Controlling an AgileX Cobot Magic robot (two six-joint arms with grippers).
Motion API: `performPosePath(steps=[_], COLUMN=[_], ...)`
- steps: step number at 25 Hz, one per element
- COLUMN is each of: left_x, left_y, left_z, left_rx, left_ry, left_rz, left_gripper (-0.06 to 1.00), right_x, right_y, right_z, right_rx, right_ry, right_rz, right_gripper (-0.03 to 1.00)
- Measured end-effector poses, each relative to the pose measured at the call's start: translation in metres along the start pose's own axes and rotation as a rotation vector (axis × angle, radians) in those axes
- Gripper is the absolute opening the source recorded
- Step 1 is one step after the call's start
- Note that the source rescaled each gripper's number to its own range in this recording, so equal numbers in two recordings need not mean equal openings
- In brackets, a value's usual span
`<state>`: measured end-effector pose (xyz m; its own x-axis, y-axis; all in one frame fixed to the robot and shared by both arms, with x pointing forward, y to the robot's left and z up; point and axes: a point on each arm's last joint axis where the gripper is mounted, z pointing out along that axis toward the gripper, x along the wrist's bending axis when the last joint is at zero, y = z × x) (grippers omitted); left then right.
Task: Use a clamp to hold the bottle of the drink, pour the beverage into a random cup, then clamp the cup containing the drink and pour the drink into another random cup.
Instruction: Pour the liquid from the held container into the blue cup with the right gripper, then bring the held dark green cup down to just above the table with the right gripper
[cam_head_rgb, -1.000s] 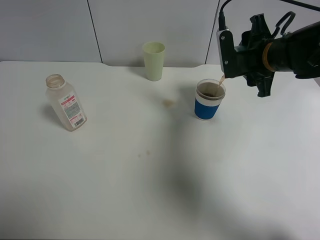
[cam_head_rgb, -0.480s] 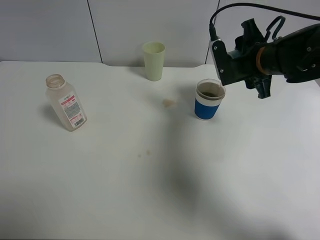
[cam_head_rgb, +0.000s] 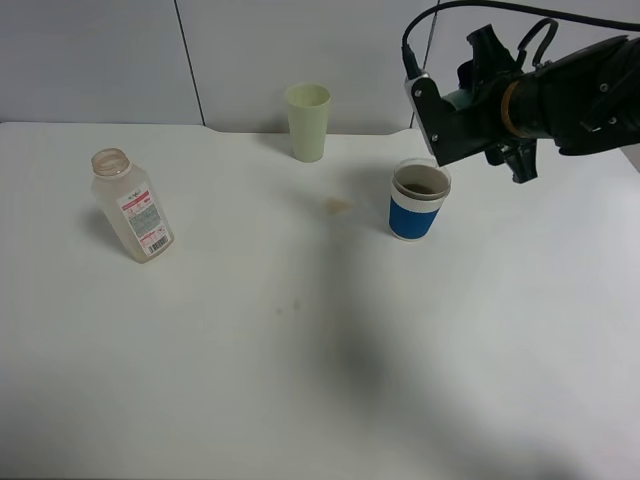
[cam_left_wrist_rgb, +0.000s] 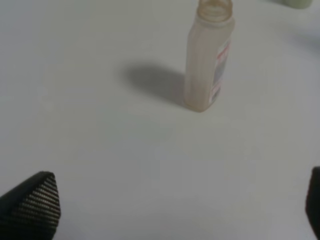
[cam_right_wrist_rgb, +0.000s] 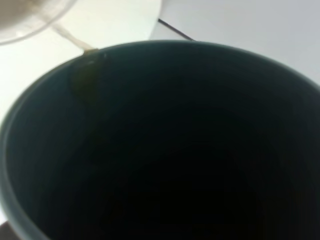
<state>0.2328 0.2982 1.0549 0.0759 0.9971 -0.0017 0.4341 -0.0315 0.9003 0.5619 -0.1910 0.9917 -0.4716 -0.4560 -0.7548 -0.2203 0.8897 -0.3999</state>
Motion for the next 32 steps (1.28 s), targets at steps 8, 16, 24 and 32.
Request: performPosePath(steps=[8, 16, 24, 32], left_x=[0.0, 0.0, 0.0, 0.0], left_y=[0.0, 0.0, 0.0, 0.0], left_z=[0.0, 0.0, 0.0, 0.0], left_rx=[0.0, 0.0, 0.0, 0.0], left_ry=[0.0, 0.0, 0.0, 0.0], left_rz=[0.0, 0.0, 0.0, 0.0], left_gripper=[1.0, 1.0, 1.0, 1.0], right_x=[-0.004, -0.004, -0.004, -0.029], right_y=[0.002, 0.001, 0.002, 0.002], right_z=[-0.001, -0.002, -0.002, -0.024], right_rx=[0.003, 0.021, 0.017, -0.089], right_ry=[-0.013, -0.01, -0.007, -0.05], right_rz=[-0.196, -0.328, -0.034, 0.843], right_gripper=[0.02, 0.02, 0.02, 0.02])
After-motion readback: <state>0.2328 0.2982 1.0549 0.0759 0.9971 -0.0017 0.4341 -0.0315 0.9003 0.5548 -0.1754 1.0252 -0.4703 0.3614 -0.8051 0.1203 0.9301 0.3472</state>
